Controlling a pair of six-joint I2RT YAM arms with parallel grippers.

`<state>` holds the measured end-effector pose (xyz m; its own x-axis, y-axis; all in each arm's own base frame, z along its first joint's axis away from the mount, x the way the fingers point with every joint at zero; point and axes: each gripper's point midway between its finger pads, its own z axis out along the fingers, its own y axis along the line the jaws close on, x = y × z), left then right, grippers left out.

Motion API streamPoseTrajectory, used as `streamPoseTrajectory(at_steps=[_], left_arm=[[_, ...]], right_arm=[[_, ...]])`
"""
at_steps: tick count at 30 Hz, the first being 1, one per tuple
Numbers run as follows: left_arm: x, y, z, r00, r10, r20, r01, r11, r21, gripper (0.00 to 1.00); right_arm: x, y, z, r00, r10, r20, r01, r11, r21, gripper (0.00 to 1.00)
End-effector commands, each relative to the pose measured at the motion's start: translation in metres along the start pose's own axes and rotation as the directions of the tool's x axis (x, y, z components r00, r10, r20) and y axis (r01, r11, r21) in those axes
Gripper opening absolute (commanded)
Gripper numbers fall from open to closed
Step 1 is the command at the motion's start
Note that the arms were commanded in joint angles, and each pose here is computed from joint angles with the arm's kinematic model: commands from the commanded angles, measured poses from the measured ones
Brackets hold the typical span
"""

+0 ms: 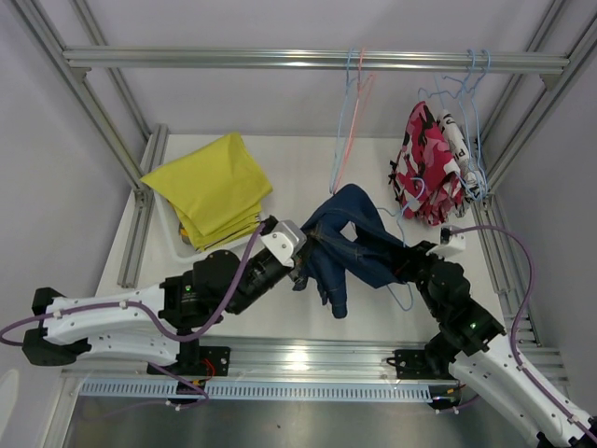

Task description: Remove the trousers from the hanger

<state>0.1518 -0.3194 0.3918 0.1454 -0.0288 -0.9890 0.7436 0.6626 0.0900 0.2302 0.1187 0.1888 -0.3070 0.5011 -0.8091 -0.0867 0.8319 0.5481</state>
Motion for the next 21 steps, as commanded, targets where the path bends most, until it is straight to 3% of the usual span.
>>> streamPoseTrajectory(at_steps=[1,10,21], left_arm=[[-0.083,0.044,-0.032,0.956,-0.119,0.266,0.147,0.985,-0.088,0.01],[-0.134,0.104,-0.099,0.905,-0.105,0.412,0.182,0.971,-0.153,0.01],[-0.123,0.121,-0.119,0.912,-0.1,0.399,0.19,0.963,-0.193,0.0]], right_arm=[[0.009,-0.022,0.003,0.999,-0.044,-0.005,0.044,0.996,0.081,0.0],[0.028,-0.034,0.01,0.998,-0.053,-0.03,0.056,0.993,0.1,0.0],[0.04,-0.032,0.021,0.996,-0.063,-0.063,0.068,0.994,0.091,0.0]])
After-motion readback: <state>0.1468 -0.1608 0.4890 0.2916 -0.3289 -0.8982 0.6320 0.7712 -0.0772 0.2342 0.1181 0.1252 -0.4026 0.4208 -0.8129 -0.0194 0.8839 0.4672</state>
